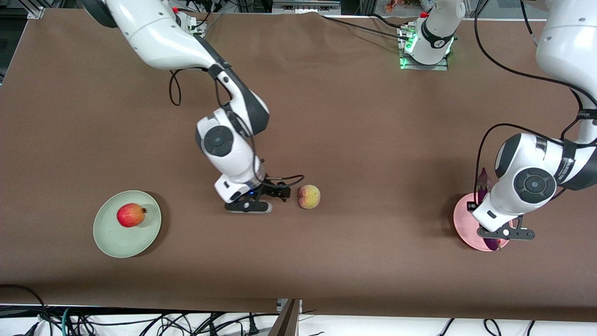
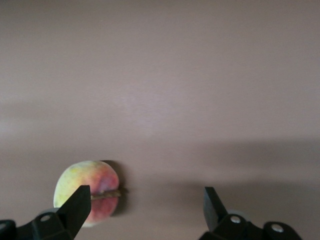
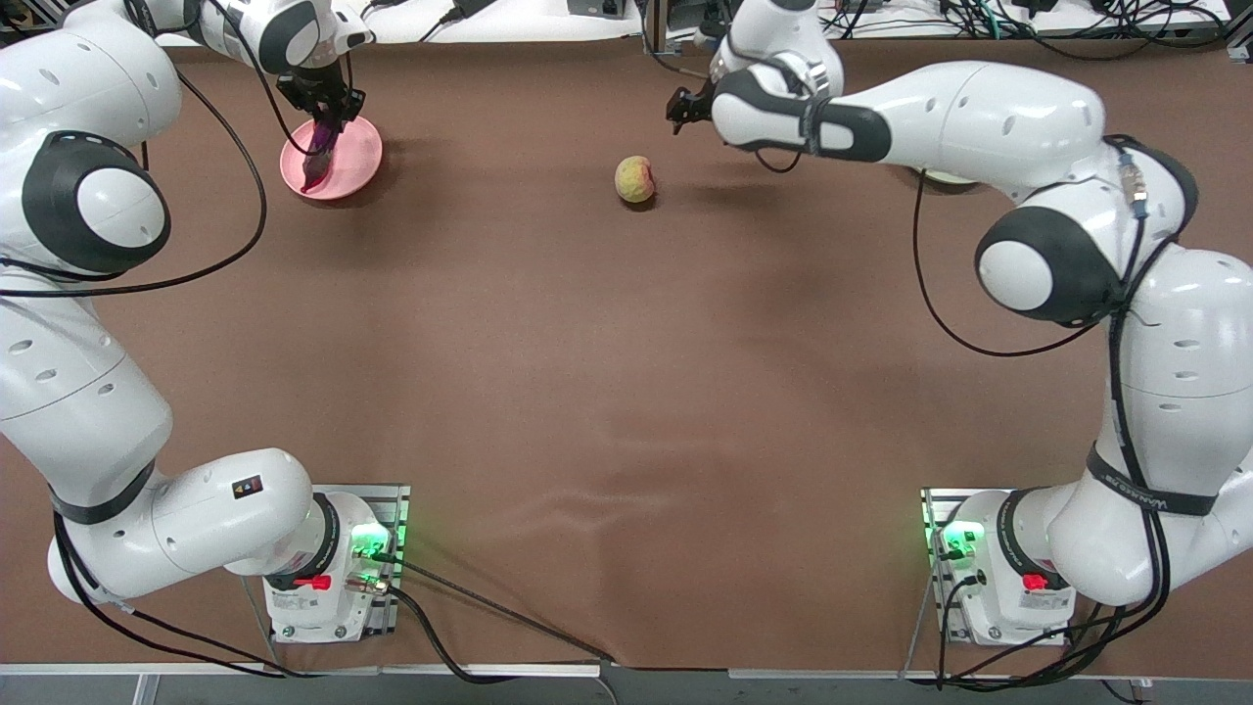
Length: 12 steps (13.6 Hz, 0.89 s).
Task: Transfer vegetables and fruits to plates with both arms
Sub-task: 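Carry the eggplant to the pink plate while the right gripper reaches the peach, then lower the eggplant onto the pink plate while the right gripper grasps the peach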
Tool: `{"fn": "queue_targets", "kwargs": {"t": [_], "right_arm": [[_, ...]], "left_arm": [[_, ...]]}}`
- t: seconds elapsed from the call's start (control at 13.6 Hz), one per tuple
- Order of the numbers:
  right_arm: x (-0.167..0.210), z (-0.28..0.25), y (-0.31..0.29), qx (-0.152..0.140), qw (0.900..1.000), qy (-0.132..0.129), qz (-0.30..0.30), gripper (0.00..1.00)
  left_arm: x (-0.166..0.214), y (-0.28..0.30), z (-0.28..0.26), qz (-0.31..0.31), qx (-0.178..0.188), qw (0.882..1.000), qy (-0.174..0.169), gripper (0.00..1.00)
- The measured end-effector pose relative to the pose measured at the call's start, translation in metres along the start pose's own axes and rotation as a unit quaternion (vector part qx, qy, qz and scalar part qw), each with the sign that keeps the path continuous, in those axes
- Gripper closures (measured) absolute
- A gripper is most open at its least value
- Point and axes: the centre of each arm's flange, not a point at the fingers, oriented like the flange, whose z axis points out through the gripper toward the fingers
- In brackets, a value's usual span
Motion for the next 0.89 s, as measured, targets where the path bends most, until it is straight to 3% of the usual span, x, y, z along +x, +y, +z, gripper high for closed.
{"fn": "queue_targets", "kwargs": {"t": [0.22, 0.66, 0.89], "right_arm": [[-0.022, 0.031, -0.032, -0.012, 0.999, 0.032, -0.014, 0.00], [-0.053, 0.053, -0.077, -0.012, 0.999, 0.047, -0.019, 0.00], [-0.062, 0.058, -0.082, -0.012, 0.999, 0.044, -0.025, 0.00]], "left_arm": [[0.004, -0.009, 0.028, 0.004, -0.002, 1.000, 0.016, 0.64], [0.002, -0.003, 0.066, 0.006, -0.019, 1.000, 0.012, 0.64], [0.001, -0.008, 0.073, 0.004, -0.022, 1.000, 0.010, 0.39]]}}
